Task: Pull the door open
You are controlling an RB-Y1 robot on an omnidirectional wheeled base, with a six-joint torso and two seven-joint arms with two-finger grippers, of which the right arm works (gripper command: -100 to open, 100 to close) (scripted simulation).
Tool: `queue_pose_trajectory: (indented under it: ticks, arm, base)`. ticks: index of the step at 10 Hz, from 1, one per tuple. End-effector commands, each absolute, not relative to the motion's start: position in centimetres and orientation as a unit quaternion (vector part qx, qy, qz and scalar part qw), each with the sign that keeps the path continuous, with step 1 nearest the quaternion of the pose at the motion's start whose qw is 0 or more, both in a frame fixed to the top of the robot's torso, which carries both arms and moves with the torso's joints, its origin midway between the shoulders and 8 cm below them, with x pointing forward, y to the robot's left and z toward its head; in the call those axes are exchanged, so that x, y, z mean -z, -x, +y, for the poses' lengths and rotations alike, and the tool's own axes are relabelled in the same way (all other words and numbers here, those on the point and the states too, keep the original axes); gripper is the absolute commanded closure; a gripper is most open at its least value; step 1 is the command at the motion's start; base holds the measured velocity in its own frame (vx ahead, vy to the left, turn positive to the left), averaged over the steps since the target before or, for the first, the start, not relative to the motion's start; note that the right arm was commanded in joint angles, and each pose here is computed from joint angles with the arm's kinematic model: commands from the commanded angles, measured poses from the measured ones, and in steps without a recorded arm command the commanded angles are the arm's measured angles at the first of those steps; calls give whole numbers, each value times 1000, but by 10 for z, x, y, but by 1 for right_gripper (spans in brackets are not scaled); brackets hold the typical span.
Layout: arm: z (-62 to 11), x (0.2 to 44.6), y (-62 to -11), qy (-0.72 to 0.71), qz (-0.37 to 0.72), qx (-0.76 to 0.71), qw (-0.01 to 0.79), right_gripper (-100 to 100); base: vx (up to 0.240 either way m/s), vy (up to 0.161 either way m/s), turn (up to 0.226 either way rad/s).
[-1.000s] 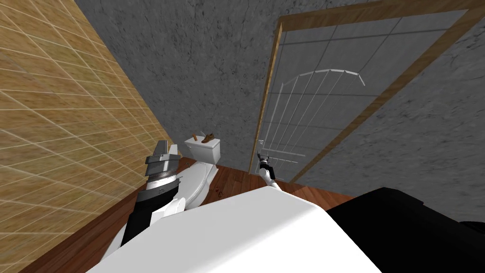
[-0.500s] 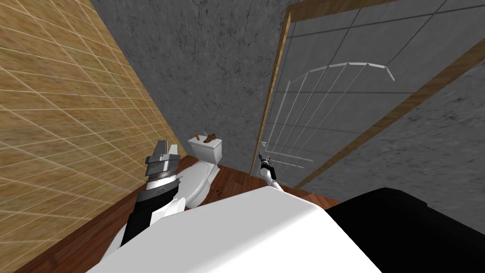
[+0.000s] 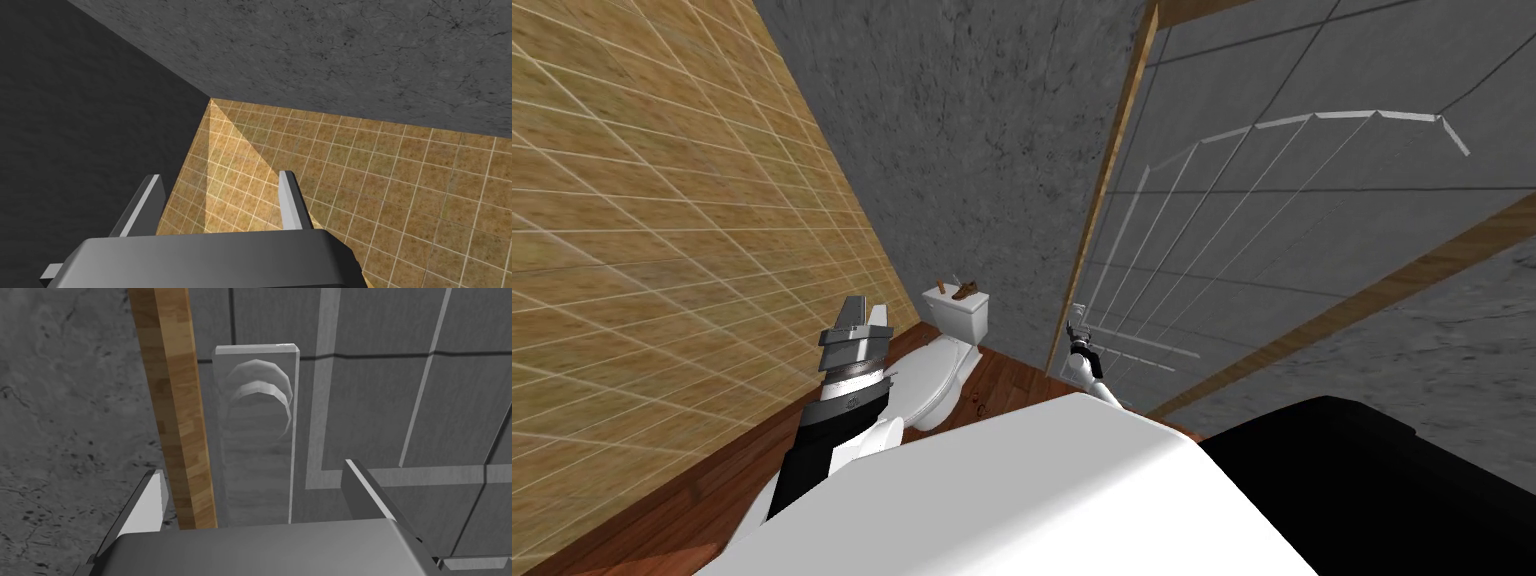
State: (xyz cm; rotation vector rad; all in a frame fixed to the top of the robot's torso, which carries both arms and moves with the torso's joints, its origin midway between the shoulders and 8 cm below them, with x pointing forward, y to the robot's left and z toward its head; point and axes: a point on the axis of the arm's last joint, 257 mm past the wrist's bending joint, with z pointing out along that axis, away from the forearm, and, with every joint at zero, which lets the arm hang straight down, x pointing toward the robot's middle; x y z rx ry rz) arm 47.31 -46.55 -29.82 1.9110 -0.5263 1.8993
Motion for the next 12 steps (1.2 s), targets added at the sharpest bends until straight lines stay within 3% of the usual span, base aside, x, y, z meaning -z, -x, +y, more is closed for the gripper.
queue_pose_trajectory:
  ticks: [1, 5, 9, 10, 12]
  arm:
    - [-487, 301, -467, -680, -199, -674, 208, -100]
    - [-553, 300, -443, -667, -237, -663, 245, -100]
    - [-584, 299, -431, -658, -255, -658, 261, -100]
    - [-584, 299, -431, -658, -255, -658, 261, 100]
    - [-584, 299, -431, -658, -255, -658, 261, 100]
  base:
    - [39, -27, 207]
    - [42, -52, 260]
    - [32, -43, 172]
    - [-2, 1, -41]
    - [-6, 6, -6]
